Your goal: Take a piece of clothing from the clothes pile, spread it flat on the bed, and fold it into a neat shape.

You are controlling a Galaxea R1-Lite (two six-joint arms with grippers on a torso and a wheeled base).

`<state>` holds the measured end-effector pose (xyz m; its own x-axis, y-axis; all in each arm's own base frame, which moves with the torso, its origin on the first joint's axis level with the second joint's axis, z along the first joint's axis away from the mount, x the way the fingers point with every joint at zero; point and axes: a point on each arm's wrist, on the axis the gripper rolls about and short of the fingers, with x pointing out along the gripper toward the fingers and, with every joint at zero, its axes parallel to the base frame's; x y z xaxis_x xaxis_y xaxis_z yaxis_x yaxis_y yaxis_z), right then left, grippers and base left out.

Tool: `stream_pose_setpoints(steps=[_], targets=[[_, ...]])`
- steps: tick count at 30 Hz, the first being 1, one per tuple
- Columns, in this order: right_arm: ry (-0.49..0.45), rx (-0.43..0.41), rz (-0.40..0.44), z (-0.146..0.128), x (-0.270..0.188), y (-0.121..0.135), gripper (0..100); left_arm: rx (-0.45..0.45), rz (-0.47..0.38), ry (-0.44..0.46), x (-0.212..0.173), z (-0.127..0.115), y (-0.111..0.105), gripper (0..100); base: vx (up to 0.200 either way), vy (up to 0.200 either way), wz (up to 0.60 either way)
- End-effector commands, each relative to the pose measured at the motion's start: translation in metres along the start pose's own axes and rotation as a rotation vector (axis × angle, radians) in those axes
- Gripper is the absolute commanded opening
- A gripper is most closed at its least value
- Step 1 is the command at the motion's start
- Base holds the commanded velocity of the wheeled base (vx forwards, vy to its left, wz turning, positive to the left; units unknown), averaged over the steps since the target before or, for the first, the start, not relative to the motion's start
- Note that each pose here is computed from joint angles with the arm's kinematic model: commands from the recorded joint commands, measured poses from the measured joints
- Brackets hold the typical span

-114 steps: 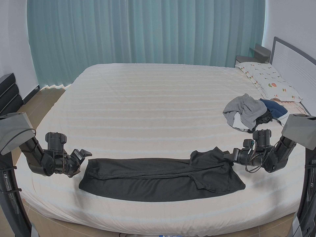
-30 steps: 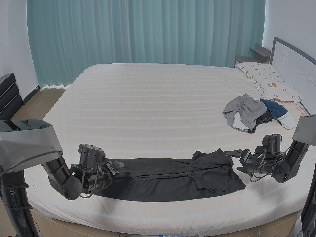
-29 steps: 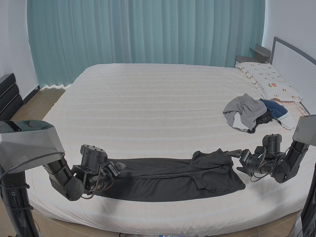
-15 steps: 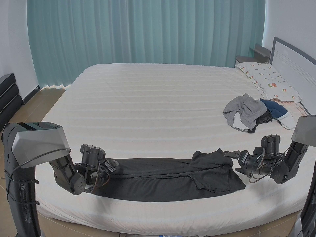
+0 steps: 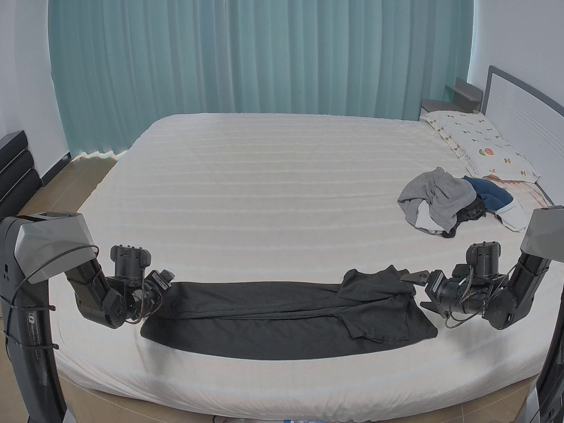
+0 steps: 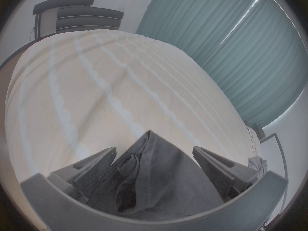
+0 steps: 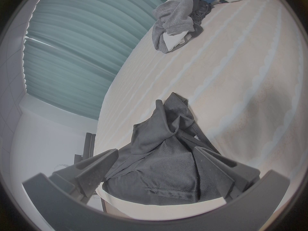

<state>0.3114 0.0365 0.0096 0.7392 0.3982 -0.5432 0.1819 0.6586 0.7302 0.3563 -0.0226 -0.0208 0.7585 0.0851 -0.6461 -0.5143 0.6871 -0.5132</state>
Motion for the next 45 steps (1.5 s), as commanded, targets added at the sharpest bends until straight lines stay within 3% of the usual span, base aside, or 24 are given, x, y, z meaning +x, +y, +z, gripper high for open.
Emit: stream_pose_setpoints(steps=[1,6,21,29,35,38,42,45], targets=[[0.003,0.0,-0.001,-0.001,0.0,0.0,100,-0.016,0.002,-0.015,0.004,0.006,0.002,100,0.0,0.0,0.0],[0.005,0.001,-0.003,-0.002,0.0,-0.001,100,-0.044,-0.024,-0.015,-0.002,0.017,0.003,100,0.0,0.0,0.0],[0.011,-0.007,0.002,-0.004,-0.001,0.002,100,-0.078,-0.163,0.171,-0.023,0.029,0.021,100,0.0,0.0,0.0],[0.003,-0.015,0.009,-0.002,0.002,0.005,100,-0.083,-0.167,0.184,-0.024,0.029,0.023,100,0.0,0.0,0.0],[-0.093,-0.07,0.021,0.01,0.014,0.025,100,-0.084,-0.157,0.194,-0.023,0.026,0.025,100,0.0,0.0,0.0],[-0.088,-0.117,0.023,0.014,0.023,0.035,100,-0.082,-0.155,0.197,-0.023,0.024,0.026,100,0.0,0.0,0.0],[-0.054,-0.205,-0.048,0.015,0.046,0.031,100,-0.082,-0.154,0.198,-0.023,0.024,0.026,100,0.0,0.0,0.0],[-0.059,-0.226,-0.094,0.014,0.06,0.022,100,-0.082,-0.153,0.199,-0.023,0.024,0.027,100,0.0,0.0,0.0]])
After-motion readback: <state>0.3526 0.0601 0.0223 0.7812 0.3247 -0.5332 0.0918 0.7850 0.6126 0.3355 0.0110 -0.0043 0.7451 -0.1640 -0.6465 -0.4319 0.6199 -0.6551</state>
